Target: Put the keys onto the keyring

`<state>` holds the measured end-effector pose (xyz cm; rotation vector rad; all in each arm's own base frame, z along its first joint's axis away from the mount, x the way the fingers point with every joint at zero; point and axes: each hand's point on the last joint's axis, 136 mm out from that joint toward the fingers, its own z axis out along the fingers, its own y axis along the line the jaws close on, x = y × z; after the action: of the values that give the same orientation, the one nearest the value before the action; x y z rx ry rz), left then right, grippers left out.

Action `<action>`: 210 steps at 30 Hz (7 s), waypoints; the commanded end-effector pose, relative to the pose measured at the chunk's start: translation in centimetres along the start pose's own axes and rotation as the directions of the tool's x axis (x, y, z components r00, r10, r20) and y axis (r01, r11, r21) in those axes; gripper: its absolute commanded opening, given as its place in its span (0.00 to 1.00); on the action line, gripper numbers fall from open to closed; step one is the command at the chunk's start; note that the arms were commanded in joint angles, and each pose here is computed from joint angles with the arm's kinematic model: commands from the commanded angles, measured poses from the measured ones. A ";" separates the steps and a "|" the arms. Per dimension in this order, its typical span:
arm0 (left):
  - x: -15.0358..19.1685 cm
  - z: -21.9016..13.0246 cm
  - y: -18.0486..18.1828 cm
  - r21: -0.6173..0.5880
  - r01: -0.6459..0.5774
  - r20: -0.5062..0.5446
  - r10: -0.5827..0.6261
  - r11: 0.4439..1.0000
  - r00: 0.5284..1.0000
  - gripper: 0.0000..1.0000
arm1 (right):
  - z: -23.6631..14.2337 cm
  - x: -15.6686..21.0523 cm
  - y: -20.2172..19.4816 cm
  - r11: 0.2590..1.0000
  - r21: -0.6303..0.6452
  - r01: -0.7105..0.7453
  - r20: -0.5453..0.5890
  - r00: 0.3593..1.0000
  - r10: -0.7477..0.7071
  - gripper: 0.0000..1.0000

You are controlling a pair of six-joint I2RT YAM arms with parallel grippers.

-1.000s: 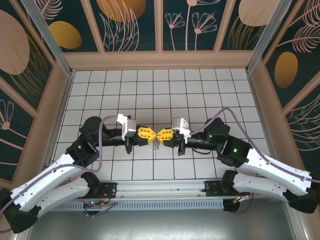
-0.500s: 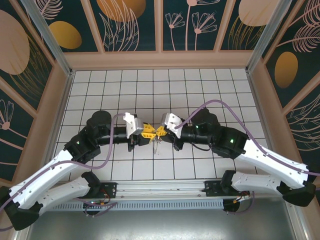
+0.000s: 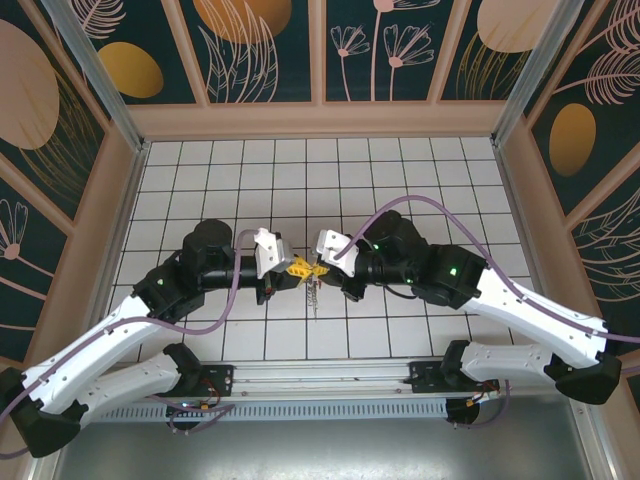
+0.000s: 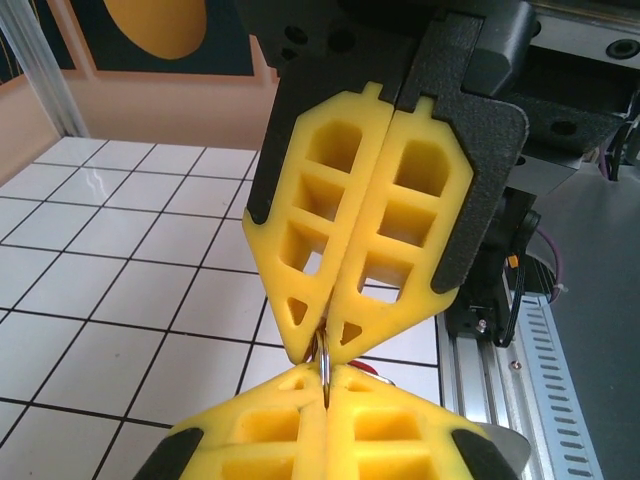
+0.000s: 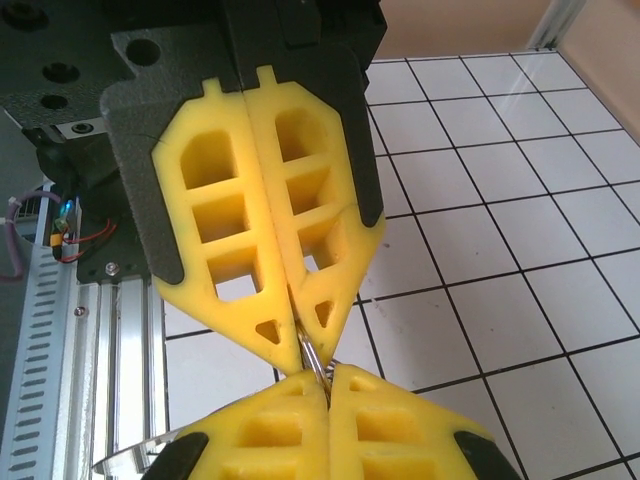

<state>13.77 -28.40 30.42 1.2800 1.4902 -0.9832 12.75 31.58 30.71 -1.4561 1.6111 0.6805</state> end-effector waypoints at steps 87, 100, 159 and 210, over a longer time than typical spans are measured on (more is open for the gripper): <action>-5.4 -2.4 -5.4 0.251 -0.093 0.268 0.023 0.964 0.963 0.00 | -8.3 -7.9 1.3 1.000 0.011 0.002 0.492 0.871 -0.007 0.00; -5.6 -2.4 -5.1 0.231 -0.089 0.275 0.023 0.969 0.961 0.00 | -8.7 -7.0 1.3 1.000 0.012 -0.026 0.473 0.881 0.017 0.00; 6.6 2.9 6.3 -0.294 0.259 0.037 -0.259 0.920 0.965 0.00 | -2.4 4.0 -8.8 0.848 0.360 -0.390 0.346 0.899 0.267 0.58; 13.6 11.9 18.9 -0.447 0.481 -0.046 -0.556 0.754 0.830 0.99 | -7.8 10.7 -12.9 0.626 0.559 -0.544 0.432 0.835 0.340 0.98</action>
<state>34.67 -34.03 9.47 0.6739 2.2382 -0.7606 23.24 18.80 28.25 -0.4789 1.7065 0.5139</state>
